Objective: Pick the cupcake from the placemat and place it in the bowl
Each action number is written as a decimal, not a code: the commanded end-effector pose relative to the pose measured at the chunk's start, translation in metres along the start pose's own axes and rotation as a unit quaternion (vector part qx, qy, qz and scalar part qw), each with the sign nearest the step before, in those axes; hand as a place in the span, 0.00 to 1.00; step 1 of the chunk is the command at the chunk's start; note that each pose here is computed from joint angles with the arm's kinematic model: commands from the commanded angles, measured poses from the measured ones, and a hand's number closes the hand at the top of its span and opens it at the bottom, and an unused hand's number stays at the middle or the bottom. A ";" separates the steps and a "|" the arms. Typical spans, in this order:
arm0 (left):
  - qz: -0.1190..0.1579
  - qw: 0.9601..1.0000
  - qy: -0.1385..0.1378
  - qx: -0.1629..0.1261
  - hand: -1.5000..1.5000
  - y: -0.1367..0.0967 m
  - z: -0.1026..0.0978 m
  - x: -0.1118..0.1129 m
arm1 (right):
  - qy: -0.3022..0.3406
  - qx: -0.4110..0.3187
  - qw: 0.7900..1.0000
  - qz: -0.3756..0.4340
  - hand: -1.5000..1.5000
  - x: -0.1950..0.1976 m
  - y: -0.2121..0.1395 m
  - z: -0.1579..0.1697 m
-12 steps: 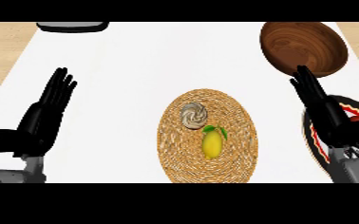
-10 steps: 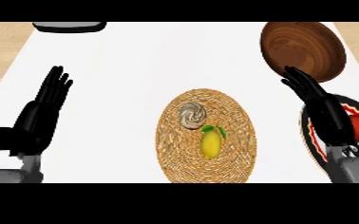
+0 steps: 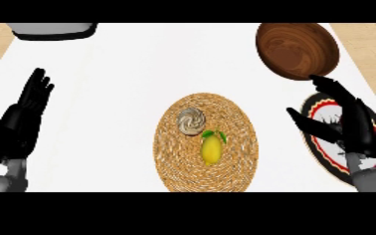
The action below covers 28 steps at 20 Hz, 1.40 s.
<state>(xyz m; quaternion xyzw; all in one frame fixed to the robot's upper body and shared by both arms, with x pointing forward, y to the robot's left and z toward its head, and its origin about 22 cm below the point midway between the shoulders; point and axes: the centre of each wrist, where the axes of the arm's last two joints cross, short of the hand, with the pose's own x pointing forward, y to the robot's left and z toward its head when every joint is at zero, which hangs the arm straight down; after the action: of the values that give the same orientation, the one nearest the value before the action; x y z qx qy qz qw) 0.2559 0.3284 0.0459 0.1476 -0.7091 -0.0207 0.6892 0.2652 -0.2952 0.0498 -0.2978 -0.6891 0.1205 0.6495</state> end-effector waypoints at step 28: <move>-0.013 1.000 0.000 -0.021 0.50 -0.026 -0.013 0.016 | 0.206 0.091 0.940 0.257 0.00 0.181 0.110 0.051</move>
<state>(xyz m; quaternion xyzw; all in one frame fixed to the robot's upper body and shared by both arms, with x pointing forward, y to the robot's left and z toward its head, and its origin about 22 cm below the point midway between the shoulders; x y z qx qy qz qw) 0.2703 0.3082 0.0567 0.1449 -0.7046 -0.0370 0.6937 0.2328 -0.1096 0.1153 -0.4184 -0.5253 0.2376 0.7018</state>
